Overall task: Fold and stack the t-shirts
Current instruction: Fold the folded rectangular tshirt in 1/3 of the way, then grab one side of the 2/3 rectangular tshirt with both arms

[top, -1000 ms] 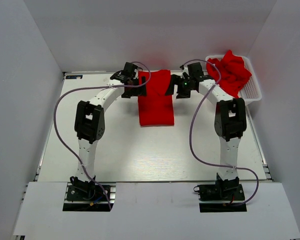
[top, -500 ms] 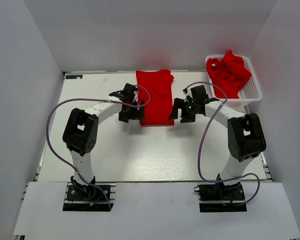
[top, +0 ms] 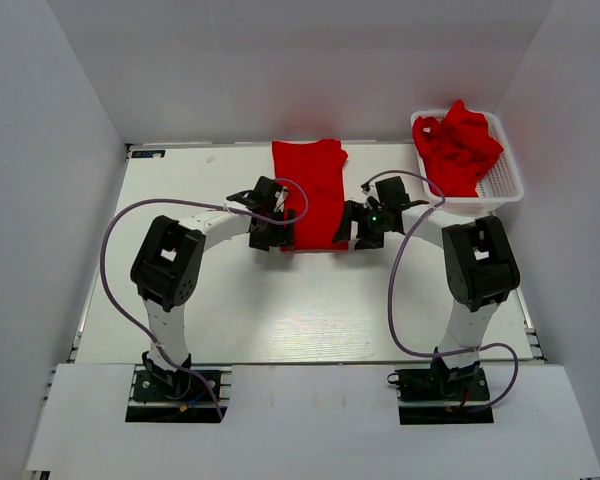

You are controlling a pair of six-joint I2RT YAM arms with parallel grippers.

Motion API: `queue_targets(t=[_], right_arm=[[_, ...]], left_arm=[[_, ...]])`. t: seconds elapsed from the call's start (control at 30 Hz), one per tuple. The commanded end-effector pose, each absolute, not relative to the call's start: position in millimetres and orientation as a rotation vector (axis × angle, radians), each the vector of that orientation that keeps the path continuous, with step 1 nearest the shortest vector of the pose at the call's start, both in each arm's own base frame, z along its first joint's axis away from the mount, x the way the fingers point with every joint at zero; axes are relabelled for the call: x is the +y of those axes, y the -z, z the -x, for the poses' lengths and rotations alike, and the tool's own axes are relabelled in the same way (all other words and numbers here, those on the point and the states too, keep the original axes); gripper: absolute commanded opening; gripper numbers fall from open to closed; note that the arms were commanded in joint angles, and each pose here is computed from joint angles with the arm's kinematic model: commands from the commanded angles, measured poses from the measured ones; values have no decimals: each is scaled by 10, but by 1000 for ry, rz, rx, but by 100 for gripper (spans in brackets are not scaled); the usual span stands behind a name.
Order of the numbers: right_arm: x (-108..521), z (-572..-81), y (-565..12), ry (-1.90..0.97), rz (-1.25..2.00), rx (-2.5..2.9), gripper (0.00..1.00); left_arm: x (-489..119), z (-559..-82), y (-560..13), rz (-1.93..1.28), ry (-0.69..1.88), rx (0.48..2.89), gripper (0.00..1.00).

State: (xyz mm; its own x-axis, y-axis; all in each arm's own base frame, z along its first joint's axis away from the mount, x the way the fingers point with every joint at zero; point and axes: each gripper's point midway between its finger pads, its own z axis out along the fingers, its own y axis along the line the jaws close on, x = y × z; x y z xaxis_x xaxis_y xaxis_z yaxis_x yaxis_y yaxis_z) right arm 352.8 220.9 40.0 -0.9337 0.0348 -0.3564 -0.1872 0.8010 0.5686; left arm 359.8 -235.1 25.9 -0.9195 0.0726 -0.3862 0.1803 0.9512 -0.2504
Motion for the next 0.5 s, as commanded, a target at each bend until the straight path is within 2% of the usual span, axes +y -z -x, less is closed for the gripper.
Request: queue_targets(t=[0.0, 0.07, 0.1, 0.17, 0.23, 0.37, 0.43, 0.47], right_arm=[[2262, -3618, -379, -901, 123, 2617, 86], [2277, -3592, -320, -914, 123, 2633, 83], [2292, -3580, -318, -925, 125, 2637, 78], [2292, -3551, -268, -936, 120, 2653, 74], [2300, -3521, -241, -942, 121, 2656, 61], [2304, -3475, -184, -953, 120, 2663, 46], [2293, -3466, -167, -956, 114, 2666, 37], [2302, -3465, -165, -959, 115, 2665, 31]], left_arm=[[-2428, -3635, -239, -204, 444, 2704, 77], [-2449, -3605, -185, -224, 466, 2712, 69], [-2463, -3581, -165, -229, 483, 2714, 61], [-2460, -3575, -145, -229, 484, 2713, 61], [-2479, -3529, -119, -237, 511, 2722, 57], [-2485, -3501, -114, -229, 534, 2706, 54], [-2510, -3508, -126, -233, 552, 2698, 48], [-2510, -3508, -126, -233, 552, 2698, 41]])
